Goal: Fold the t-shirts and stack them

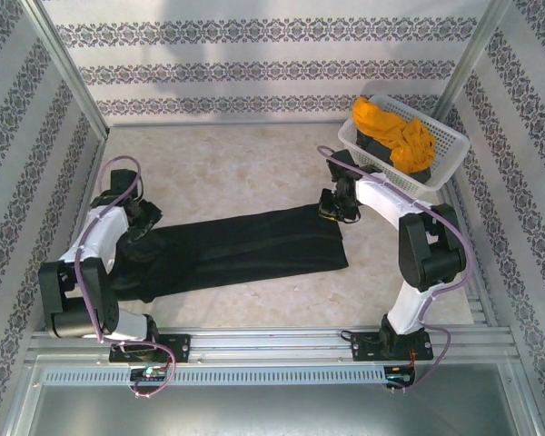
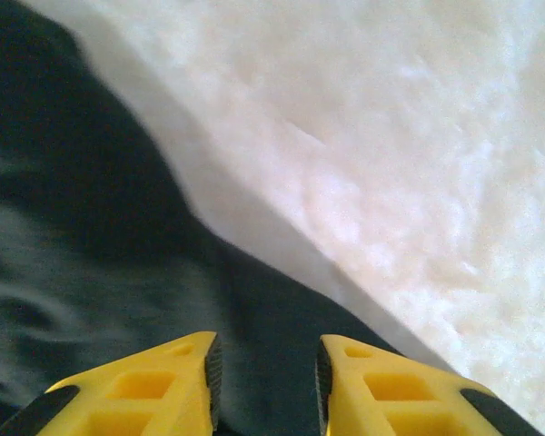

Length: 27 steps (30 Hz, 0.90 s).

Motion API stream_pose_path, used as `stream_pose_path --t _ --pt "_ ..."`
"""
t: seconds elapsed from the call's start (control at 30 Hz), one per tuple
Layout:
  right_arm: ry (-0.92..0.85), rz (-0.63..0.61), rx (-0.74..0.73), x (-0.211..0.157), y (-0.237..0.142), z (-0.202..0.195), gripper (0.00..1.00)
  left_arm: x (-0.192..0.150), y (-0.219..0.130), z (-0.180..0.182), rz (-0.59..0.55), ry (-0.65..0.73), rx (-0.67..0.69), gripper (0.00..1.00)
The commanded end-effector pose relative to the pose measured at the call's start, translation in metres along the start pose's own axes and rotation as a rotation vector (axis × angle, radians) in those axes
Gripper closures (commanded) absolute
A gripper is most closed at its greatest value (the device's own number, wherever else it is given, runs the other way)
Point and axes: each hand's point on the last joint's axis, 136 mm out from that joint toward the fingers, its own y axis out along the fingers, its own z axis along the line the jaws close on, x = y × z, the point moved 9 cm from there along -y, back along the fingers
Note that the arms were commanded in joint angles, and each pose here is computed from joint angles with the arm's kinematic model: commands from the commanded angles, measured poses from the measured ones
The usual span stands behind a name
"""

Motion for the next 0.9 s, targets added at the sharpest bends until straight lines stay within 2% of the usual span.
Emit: stream_pose_path --t 0.0,0.17,0.33,0.47,0.57,0.63,0.77,0.87 --pt "-0.005 0.04 -0.002 -0.001 0.015 0.012 0.83 -0.015 0.008 -0.036 0.044 0.091 -0.096 0.68" --pt "0.031 0.077 -0.017 0.005 0.037 0.016 0.8 -0.054 0.038 -0.067 0.15 0.144 -0.091 0.72" --pt "0.123 0.158 -0.204 0.014 0.051 -0.011 0.8 -0.085 0.067 -0.086 0.233 0.209 -0.051 0.72" --pt "0.196 0.187 -0.251 0.024 0.051 -0.037 0.79 -0.101 0.086 -0.104 0.281 0.233 -0.074 0.72" --pt "0.257 0.215 -0.225 0.035 0.051 -0.054 0.79 -0.111 0.101 -0.122 0.317 0.243 -0.107 0.72" --pt "0.267 0.197 -0.244 0.046 0.046 -0.06 0.79 -0.116 0.109 -0.14 0.343 0.248 -0.155 0.72" --pt "0.309 0.169 -0.253 0.07 0.035 -0.078 0.79 -0.117 0.109 -0.169 0.342 0.268 -0.21 0.68" --pt "0.336 0.133 -0.227 0.084 0.026 -0.088 0.79 -0.105 0.092 -0.184 0.291 0.286 -0.256 0.64"
